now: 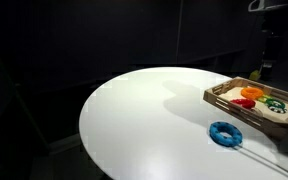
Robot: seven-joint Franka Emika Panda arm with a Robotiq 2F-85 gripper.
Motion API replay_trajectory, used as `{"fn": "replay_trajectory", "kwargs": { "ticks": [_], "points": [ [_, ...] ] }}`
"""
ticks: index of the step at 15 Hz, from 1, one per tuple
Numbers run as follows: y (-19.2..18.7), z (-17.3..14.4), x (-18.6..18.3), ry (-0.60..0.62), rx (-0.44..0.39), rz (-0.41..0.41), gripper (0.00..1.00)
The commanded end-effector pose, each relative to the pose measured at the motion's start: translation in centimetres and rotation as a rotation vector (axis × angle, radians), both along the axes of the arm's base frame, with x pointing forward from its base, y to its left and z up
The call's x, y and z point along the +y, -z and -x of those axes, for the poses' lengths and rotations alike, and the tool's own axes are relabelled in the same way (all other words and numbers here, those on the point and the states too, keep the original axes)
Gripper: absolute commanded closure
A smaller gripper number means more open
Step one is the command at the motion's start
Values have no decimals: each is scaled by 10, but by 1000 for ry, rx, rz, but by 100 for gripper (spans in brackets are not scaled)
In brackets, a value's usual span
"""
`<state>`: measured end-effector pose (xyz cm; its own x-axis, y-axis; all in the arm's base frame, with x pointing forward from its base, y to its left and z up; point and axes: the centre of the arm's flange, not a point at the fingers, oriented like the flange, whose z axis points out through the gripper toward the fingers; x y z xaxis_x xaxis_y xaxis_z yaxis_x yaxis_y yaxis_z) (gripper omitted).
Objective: Move the tray to the right then put the blue ring on the table
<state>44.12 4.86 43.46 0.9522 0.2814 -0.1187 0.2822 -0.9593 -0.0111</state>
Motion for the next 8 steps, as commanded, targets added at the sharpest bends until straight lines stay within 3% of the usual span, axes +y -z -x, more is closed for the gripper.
{"fn": "replay_trajectory", "kwargs": {
  "ticks": [1, 4, 8],
  "points": [
    [-41, 5, 0, 65, -27, 14, 0],
    [-53, 5, 1, 71, -40, -5, 0],
    [-40, 6, 0, 50, -40, 3, 0]
  ]
}}
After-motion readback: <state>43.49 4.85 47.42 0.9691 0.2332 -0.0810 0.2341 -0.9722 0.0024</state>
